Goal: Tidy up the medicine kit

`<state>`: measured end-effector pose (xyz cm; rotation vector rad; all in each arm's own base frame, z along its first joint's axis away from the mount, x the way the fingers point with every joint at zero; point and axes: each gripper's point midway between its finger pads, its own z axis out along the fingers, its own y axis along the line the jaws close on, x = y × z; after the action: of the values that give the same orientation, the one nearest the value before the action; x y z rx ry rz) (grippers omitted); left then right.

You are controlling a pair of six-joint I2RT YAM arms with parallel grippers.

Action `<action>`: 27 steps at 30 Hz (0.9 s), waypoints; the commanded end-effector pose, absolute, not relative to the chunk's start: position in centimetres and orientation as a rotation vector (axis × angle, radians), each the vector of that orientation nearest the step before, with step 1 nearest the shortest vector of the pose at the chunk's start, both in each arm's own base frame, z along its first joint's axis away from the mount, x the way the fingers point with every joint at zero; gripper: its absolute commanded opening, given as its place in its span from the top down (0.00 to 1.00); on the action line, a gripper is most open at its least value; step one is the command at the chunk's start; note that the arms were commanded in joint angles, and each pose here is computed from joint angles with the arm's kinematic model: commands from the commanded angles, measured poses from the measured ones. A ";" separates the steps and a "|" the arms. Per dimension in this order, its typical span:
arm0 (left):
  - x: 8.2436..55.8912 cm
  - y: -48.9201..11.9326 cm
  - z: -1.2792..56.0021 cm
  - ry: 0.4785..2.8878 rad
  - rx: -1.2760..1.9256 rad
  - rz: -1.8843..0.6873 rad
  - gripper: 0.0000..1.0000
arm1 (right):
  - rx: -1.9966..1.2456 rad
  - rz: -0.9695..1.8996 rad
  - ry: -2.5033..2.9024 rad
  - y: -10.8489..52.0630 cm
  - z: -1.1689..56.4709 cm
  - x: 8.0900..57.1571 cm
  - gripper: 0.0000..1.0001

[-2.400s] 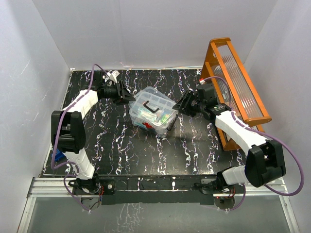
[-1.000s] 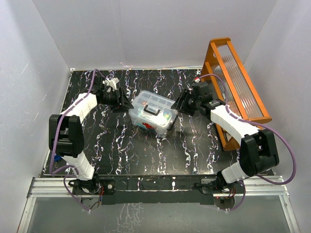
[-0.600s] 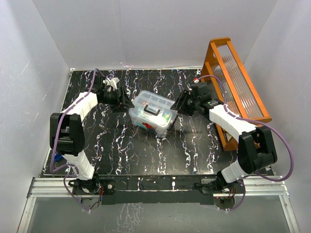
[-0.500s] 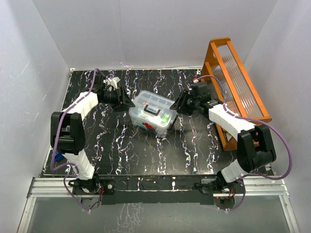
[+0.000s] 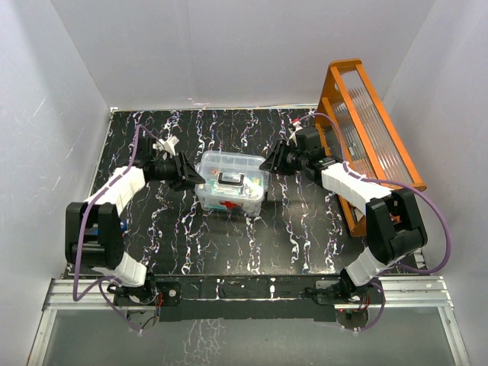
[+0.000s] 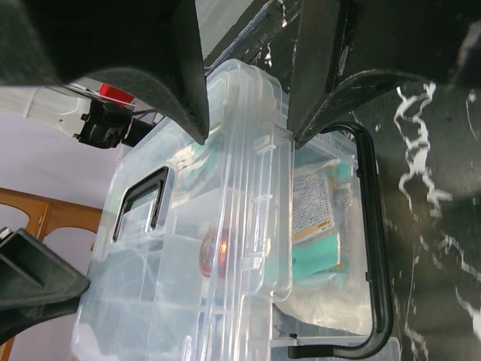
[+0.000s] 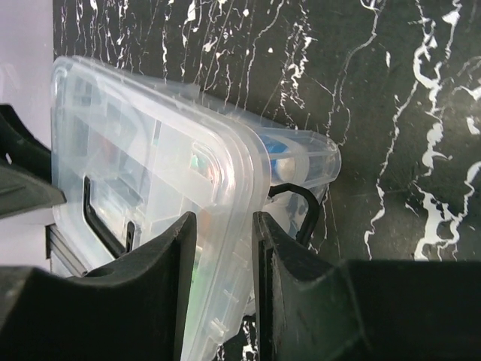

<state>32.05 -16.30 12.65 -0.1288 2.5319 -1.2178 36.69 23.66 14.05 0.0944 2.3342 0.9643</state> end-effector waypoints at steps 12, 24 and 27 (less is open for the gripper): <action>25.5 -11.7 10.9 2.665 -0.179 -0.748 0.49 | -0.011 0.911 2.458 28.6 11.6 31.6 0.70; 31.5 -10.1 19.3 2.412 -0.055 -0.571 0.28 | 0.055 0.916 2.265 27.9 19.3 34.6 0.45; 31.6 -9.6 20.0 2.395 -0.034 -0.529 0.26 | 0.074 0.921 2.240 27.5 20.2 34.6 0.42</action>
<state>31.55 -10.74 18.16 -0.0826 2.4430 -0.6244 34.14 27.74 15.63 0.0524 2.3451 0.8791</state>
